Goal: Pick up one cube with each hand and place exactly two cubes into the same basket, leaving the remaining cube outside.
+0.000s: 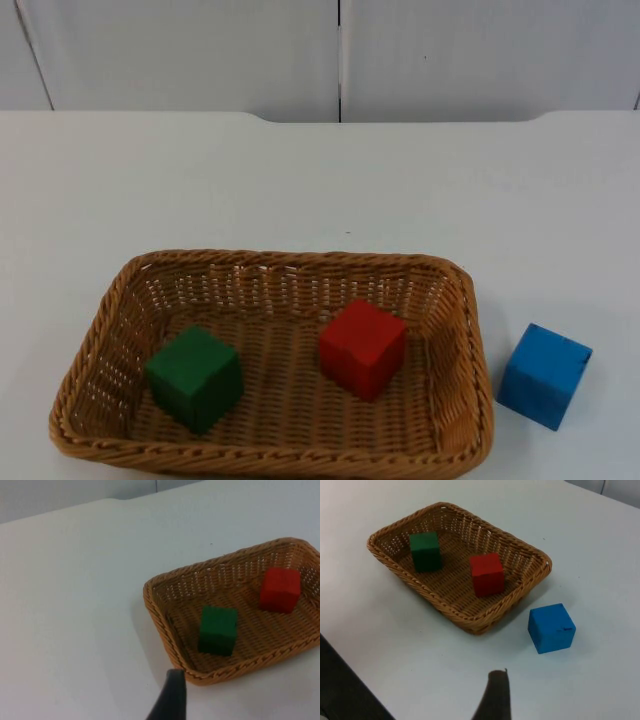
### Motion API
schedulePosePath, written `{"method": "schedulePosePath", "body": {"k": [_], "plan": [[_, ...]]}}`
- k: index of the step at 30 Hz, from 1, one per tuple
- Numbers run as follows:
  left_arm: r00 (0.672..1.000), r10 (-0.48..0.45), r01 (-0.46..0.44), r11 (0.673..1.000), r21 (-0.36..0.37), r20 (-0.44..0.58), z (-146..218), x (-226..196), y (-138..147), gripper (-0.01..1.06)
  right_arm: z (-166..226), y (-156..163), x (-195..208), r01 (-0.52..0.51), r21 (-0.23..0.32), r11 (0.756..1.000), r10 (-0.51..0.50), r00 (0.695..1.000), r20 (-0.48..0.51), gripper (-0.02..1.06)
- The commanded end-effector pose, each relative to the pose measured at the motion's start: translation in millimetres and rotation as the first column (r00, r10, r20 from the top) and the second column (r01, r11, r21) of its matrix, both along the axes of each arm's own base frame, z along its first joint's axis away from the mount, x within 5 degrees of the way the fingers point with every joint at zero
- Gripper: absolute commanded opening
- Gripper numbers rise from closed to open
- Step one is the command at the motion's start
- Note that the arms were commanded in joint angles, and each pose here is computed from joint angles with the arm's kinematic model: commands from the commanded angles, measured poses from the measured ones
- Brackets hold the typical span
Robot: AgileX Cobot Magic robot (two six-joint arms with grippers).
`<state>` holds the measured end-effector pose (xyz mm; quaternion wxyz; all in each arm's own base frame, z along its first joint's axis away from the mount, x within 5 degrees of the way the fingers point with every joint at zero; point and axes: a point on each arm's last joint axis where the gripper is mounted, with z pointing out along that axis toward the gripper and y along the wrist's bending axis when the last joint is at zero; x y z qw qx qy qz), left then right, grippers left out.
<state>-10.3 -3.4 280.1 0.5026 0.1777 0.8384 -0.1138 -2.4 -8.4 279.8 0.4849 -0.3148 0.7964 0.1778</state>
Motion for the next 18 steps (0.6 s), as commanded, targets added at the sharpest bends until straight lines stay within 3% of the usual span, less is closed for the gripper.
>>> {"method": "schedulePosePath", "body": {"k": [1,7,9,14,18], "plan": [[1.000,-0.004,0.004,1.000,-0.012,-0.020,-2.5,-0.4,-1.0,0.77,0.2,0.0,0.1,-0.008,-0.001,1.000,0.008,1.000,0.013,0.69],[1.000,-0.014,0.014,1.000,0.006,-0.014,-2.6,-0.5,-1.0,0.77,0.2,-0.2,0.3,-0.005,-0.003,1.000,0.005,1.000,0.015,0.69],[1.000,-0.003,0.002,0.998,0.068,0.012,-2.7,1.1,2.5,0.77,0.2,-0.2,0.3,-0.005,-0.003,1.000,0.005,1.000,0.015,0.69],[0.999,0.050,-0.050,0.999,-0.011,-0.017,-4.1,2.9,2.5,0.77,0.2,-0.2,0.3,-0.005,-0.003,1.000,0.005,1.000,0.015,0.69],[0.999,0.050,-0.051,0.999,-0.011,-0.015,-4.4,3.3,2.4,0.77,0.2,-0.2,0.4,-0.008,-0.003,1.000,0.008,1.000,0.015,0.69]]}}
